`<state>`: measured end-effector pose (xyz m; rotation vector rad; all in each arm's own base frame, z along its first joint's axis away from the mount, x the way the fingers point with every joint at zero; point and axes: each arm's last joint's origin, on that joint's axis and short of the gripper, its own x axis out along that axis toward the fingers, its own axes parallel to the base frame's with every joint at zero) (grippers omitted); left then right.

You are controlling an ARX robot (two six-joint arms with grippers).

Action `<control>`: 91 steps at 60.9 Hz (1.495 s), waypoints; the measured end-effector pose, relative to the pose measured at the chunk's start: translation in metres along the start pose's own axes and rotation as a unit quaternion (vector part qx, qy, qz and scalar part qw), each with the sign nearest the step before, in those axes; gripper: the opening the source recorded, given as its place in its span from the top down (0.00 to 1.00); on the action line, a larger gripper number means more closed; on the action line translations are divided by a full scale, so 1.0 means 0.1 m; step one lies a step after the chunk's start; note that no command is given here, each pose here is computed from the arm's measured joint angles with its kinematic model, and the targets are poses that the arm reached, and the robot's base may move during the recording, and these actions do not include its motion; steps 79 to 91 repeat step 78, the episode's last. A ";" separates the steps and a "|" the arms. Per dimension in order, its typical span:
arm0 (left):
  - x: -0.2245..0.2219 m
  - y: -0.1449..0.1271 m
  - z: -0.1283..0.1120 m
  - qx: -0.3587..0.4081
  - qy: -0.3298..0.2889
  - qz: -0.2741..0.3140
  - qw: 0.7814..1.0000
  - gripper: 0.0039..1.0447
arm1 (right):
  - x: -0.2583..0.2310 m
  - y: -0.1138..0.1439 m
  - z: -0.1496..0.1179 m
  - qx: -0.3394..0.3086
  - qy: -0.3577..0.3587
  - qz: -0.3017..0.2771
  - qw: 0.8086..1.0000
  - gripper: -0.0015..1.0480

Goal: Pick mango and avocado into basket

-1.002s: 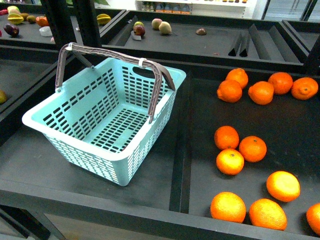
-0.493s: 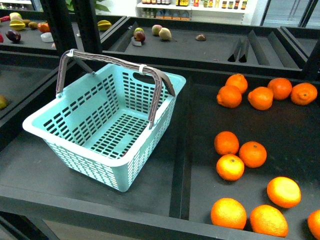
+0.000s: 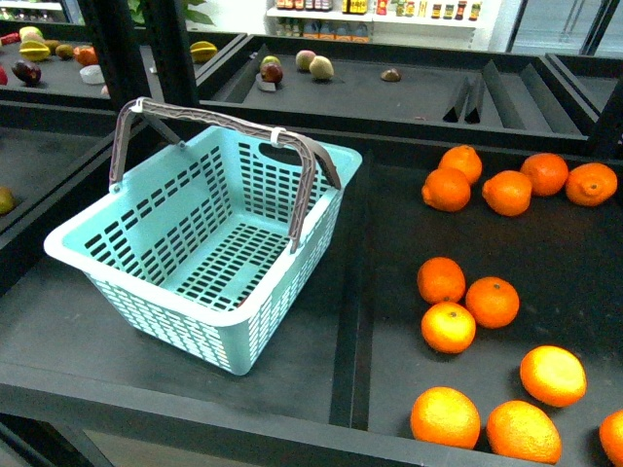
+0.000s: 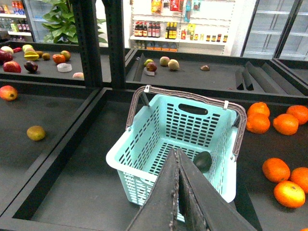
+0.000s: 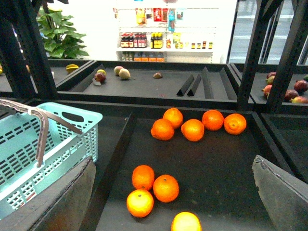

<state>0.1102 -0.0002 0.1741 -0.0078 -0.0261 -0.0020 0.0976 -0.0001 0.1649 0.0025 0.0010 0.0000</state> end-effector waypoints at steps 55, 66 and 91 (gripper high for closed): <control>-0.14 0.00 -0.03 0.000 0.003 0.000 1.000 0.84 | 0.00 0.00 0.00 0.000 0.000 0.000 1.000 0.07; -0.14 0.00 -0.03 0.000 0.003 0.000 1.000 0.46 | 0.00 0.00 0.00 0.000 0.000 0.000 1.000 0.07; -0.14 0.00 -0.03 0.001 0.003 0.000 1.000 0.05 | 0.00 0.00 0.00 0.000 0.000 0.000 1.000 0.07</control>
